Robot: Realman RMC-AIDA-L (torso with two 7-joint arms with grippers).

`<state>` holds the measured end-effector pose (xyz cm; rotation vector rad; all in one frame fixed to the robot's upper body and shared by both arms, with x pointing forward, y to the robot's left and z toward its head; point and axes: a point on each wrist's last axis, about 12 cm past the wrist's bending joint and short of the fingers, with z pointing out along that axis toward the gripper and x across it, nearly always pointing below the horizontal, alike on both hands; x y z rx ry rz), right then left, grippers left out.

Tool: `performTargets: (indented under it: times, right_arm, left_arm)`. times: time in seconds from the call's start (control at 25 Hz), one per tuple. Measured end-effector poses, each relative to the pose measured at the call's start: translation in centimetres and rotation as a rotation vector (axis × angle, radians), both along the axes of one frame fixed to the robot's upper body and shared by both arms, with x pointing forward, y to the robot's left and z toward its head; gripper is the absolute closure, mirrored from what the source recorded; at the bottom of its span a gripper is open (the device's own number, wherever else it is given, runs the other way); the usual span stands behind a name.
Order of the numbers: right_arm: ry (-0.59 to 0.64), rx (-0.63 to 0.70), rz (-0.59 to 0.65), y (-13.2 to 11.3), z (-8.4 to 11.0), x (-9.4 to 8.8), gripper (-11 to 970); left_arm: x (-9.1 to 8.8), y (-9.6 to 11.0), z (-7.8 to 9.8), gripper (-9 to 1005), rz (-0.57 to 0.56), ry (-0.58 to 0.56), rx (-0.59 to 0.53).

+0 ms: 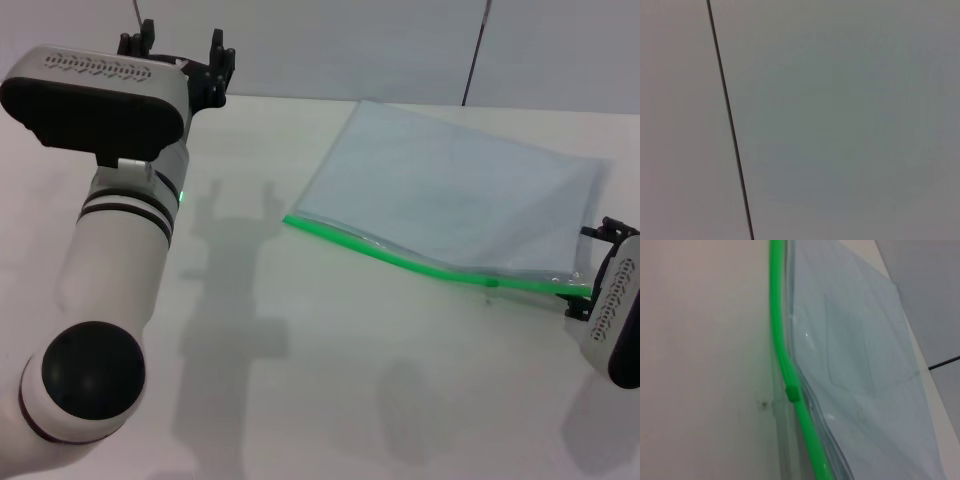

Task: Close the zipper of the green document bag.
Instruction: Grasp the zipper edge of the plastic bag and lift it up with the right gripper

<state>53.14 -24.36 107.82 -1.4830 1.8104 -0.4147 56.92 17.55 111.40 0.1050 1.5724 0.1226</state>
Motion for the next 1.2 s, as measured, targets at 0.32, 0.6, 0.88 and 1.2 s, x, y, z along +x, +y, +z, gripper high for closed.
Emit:
performTargets:
  times: [0.32,0.6,0.88,1.2]
  right_arm:
    - [-0.030,0.004,0.010,0.4,0.0,0.5,173]
    - [-0.029,0.002,0.028,1.0,-0.2,1.0,177]
    - [-0.040,0.016,0.025,1.4,-0.4,1.5,180]
    - [-0.049,0.022,0.021,1.5,-0.7,2.0,184]
  left_arm:
    - [0.0,-0.1,0.0,255,-0.001,0.000,0.000]
    - [0.0,-0.2,0.0,255,-0.002,0.001,-0.002]
    - [0.0,-0.2,0.0,267,-0.002,0.001,-0.003]
    - [0.0,-0.3,0.0,282,-0.003,0.000,0.001]
